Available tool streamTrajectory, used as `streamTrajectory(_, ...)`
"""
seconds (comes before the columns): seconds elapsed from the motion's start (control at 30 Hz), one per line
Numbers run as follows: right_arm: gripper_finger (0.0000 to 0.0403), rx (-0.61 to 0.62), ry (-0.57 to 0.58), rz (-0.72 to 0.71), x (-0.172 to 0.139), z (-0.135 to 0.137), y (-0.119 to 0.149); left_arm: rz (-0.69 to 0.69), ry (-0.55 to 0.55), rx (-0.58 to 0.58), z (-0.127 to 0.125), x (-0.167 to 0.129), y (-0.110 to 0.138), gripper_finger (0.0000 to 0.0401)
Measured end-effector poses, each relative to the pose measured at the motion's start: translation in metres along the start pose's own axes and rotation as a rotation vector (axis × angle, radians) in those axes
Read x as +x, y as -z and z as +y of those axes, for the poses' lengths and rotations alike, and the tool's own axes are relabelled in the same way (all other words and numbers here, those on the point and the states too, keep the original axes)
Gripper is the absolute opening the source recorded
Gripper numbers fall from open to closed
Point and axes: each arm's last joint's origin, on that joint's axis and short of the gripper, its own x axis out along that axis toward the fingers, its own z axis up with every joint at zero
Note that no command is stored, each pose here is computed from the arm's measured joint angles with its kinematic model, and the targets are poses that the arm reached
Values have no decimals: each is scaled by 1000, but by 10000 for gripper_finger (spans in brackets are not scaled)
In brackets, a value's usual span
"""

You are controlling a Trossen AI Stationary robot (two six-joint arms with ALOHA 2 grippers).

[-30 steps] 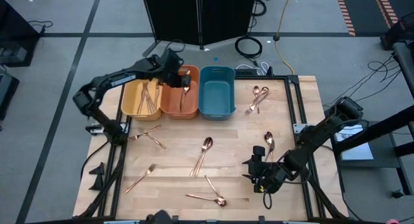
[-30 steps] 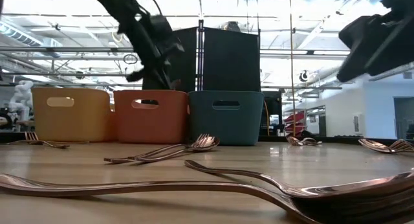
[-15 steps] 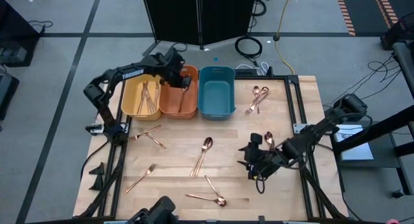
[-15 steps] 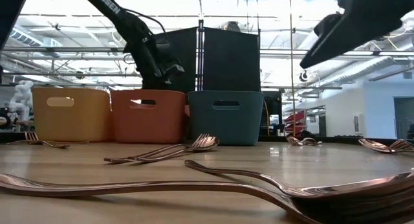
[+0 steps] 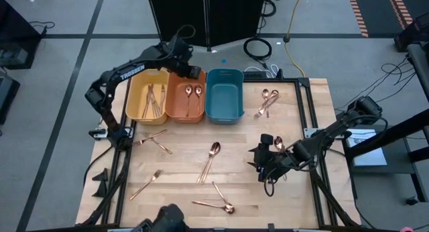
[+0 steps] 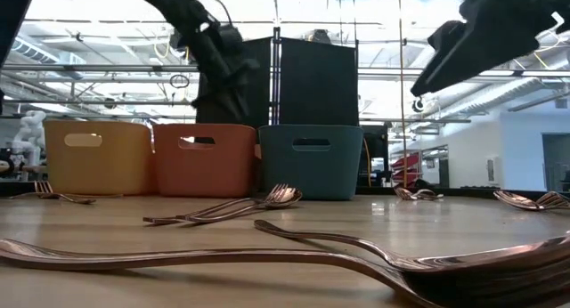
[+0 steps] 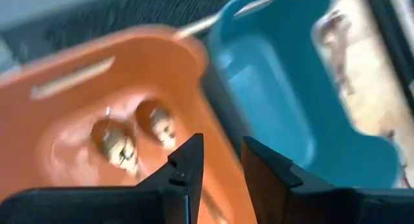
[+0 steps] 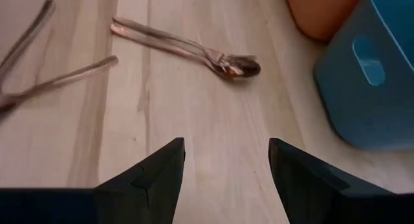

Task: Sort silverware
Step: Put the gold spoon into the orange bin

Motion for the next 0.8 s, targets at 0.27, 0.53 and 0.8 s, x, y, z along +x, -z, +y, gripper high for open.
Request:
streamTrajectory(0.27,215,122,81,-52,-21,-17,-4,-44,100,273,-68,2,15,100)
streamTrajectory(0.53,215,183,280,-73,-28,-35,1,-158,160,642,-150,16,64,100)
streamTrajectory(0.8,215,525,517,76,-9,-92,7,-233,328,859,-194,39,127,100)
